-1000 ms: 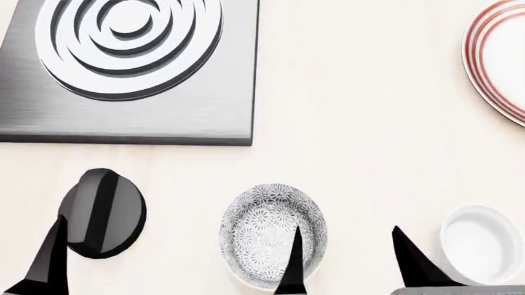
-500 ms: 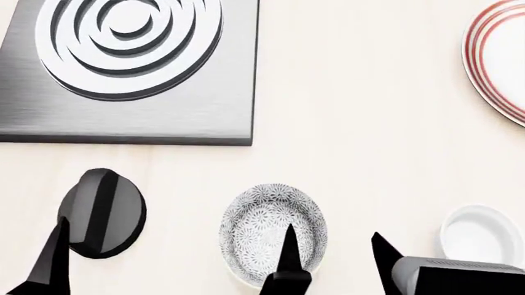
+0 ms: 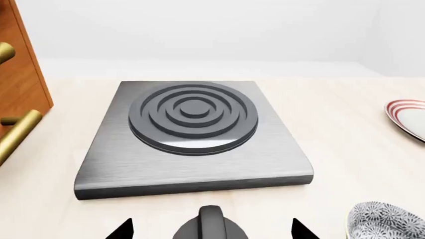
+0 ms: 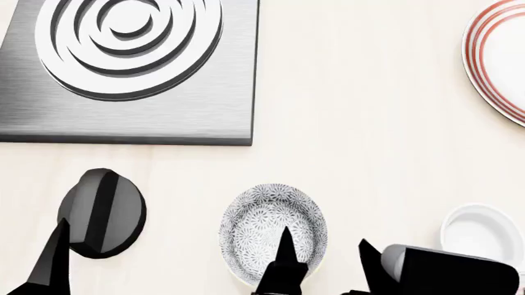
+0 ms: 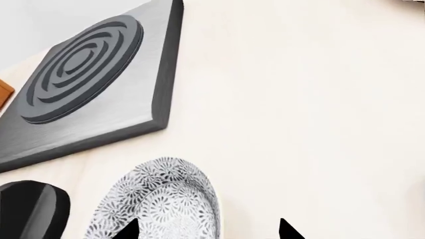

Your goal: Pick the akita bowl next to the ramekin and place it on the plate.

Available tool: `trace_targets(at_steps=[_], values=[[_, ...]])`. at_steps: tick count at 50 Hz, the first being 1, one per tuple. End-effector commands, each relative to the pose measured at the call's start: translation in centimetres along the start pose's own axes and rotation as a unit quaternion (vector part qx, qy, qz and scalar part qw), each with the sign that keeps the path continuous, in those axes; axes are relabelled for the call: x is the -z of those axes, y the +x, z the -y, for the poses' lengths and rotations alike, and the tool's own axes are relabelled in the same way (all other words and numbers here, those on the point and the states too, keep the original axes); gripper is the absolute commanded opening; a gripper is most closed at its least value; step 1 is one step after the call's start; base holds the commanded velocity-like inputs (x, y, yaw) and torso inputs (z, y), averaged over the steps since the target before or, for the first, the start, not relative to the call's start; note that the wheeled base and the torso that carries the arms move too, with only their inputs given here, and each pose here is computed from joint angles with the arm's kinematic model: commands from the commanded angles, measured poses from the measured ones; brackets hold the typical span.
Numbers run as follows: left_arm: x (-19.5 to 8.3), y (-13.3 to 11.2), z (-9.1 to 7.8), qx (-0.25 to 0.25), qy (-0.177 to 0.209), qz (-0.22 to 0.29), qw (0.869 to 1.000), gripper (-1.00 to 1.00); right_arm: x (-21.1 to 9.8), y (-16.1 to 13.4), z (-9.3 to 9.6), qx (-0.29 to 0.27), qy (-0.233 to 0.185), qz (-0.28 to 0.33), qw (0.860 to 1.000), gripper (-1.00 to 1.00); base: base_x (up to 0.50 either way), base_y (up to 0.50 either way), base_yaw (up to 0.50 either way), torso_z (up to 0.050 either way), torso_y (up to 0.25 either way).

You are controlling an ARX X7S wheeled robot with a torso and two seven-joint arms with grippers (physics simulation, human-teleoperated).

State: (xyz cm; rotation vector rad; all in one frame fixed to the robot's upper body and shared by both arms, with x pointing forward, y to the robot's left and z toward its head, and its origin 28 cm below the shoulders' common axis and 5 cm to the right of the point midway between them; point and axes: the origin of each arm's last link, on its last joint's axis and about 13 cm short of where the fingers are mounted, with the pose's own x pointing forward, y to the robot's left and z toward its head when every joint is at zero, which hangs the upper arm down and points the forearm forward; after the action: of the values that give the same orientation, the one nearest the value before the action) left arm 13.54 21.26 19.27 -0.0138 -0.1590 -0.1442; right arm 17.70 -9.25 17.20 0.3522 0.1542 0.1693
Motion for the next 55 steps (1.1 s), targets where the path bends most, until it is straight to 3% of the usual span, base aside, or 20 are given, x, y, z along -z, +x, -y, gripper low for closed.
trace_targets(at_steps=[1, 22, 23, 31, 34, 50, 55], values=[[0.0, 0.0, 0.0, 0.000, -0.001, 0.000, 1.000, 1.00, 0.4, 0.8, 0.2, 0.002, 0.014, -0.012, 1.000, 1.00, 0.00, 0.00, 0.00, 0.000, 0.000], [0.0, -0.1, 0.0, 0.000, 0.000, -0.001, 1.000, 1.00, 0.9, 1.5, 0.6, 0.007, 0.023, -0.023, 0.999, 1.00, 0.00, 0.00, 0.00, 0.000, 0.000], [0.0, -0.1, 0.0, 0.000, -0.001, -0.001, 1.000, 1.00, 1.0, 1.5, 0.6, 0.006, 0.023, -0.024, 0.999, -1.00, 0.00, 0.00, 0.00, 0.000, 0.000], [0.1, 0.0, 0.0, 0.001, 0.000, -0.002, 1.000, 1.00, 1.0, 1.4, 0.6, 0.010, 0.016, -0.017, 1.000, -1.00, 0.00, 0.00, 0.00, 0.000, 0.000], [0.1, 0.0, 0.0, 0.001, 0.000, -0.002, 1.000, 1.00, 0.9, 1.2, 0.3, 0.001, -0.024, -0.011, 1.000, -1.00, 0.00, 0.00, 0.00, 0.000, 0.000], [0.1, 0.0, 0.0, 0.002, 0.000, -0.003, 1.000, 1.00, -0.1, 0.6, -0.2, 0.007, -0.015, 0.001, 1.000, -1.00, 0.00, 0.00, 0.00, 0.000, 0.000], [0.1, 0.0, 0.0, 0.002, 0.000, -0.002, 1.000, 1.00, -0.6, 0.3, -0.7, -0.015, 0.018, -0.007, 1.000, -1.00, 0.00, 0.00, 0.00, 0.000, 0.000]])
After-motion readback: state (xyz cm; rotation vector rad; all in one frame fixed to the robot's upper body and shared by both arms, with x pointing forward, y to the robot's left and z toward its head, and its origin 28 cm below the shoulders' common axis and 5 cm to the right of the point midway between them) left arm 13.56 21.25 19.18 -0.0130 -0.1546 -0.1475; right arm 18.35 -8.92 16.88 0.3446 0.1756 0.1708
